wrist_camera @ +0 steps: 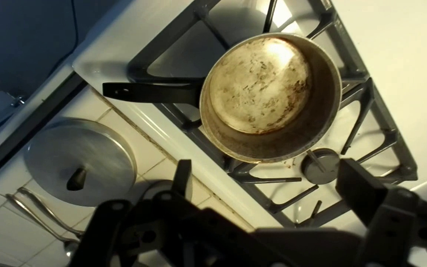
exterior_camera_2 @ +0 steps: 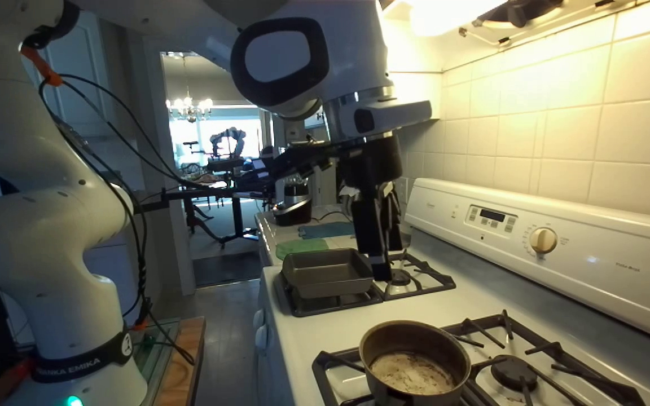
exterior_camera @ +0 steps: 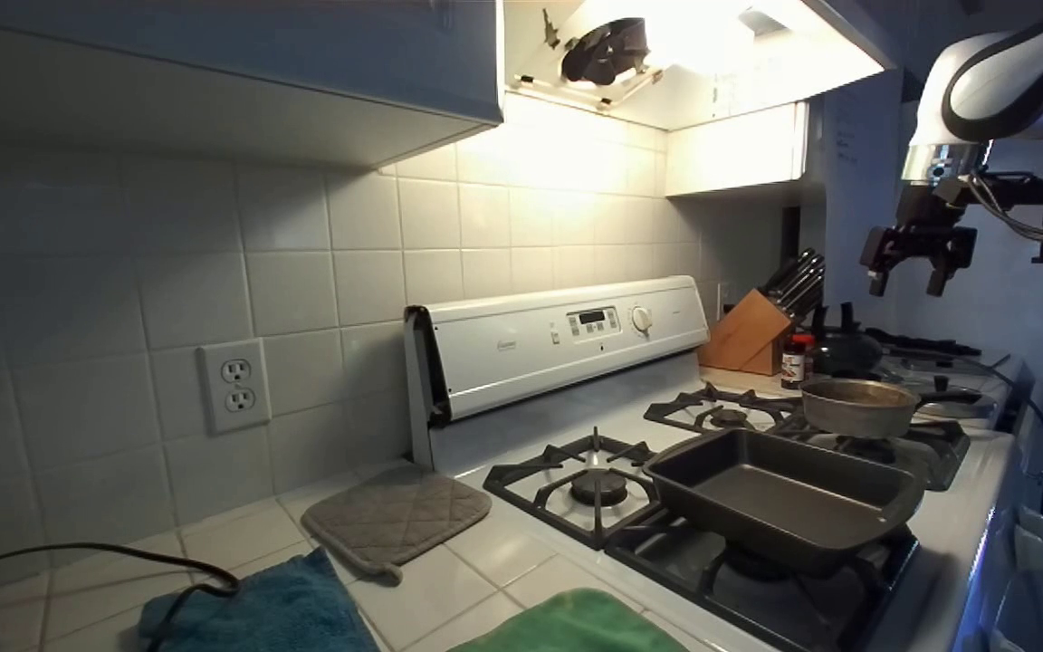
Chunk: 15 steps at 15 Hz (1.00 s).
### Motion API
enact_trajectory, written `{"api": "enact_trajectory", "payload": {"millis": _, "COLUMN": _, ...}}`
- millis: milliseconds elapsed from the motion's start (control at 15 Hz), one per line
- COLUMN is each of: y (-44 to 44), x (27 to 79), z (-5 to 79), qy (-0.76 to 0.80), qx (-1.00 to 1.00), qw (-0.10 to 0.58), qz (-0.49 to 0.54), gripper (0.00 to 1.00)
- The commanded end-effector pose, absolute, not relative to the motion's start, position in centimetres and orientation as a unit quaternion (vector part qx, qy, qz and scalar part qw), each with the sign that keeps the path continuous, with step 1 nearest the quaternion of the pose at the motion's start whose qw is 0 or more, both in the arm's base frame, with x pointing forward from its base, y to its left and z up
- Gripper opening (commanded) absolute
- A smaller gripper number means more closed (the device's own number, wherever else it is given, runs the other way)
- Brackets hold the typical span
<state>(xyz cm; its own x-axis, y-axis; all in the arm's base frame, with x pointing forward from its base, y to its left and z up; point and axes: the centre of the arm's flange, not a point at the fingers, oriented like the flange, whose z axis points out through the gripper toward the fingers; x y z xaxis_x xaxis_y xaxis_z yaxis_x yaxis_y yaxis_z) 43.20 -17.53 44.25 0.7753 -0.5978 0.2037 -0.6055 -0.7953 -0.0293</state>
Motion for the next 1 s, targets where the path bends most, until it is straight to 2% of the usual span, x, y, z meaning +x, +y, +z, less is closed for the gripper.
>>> {"api": "enact_trajectory", "payload": {"millis": 0, "y": -21.1, "x": 45.2, "z": 43.7, "qy": -0.335, "qx": 0.936, "qw": 0.030, "qz": 0.107, "gripper": 1.00}}
{"api": "enact_trajectory", "payload": {"millis": 267, "y": -23.9, "x": 46.3, "z": 42.7, "qy": -0.352, "qx": 0.930, "qw": 0.036, "qz": 0.103, "gripper": 1.00}}
{"api": "enact_trajectory", "payload": {"millis": 333, "y": -22.3, "x": 44.8, "z": 43.0, "qy": -0.351, "qx": 0.930, "qw": 0.023, "qz": 0.103, "gripper": 1.00}}
{"api": "enact_trajectory", "payload": {"millis": 800, "y": -22.4, "x": 45.0, "z": 42.7, "qy": -0.352, "qx": 0.930, "qw": 0.023, "qz": 0.100, "gripper": 1.00}}
{"api": "enact_trajectory", "payload": {"millis": 933, "y": -23.4, "x": 46.3, "z": 41.8, "qy": -0.402, "qx": 0.910, "qw": 0.026, "qz": 0.102, "gripper": 1.00}}
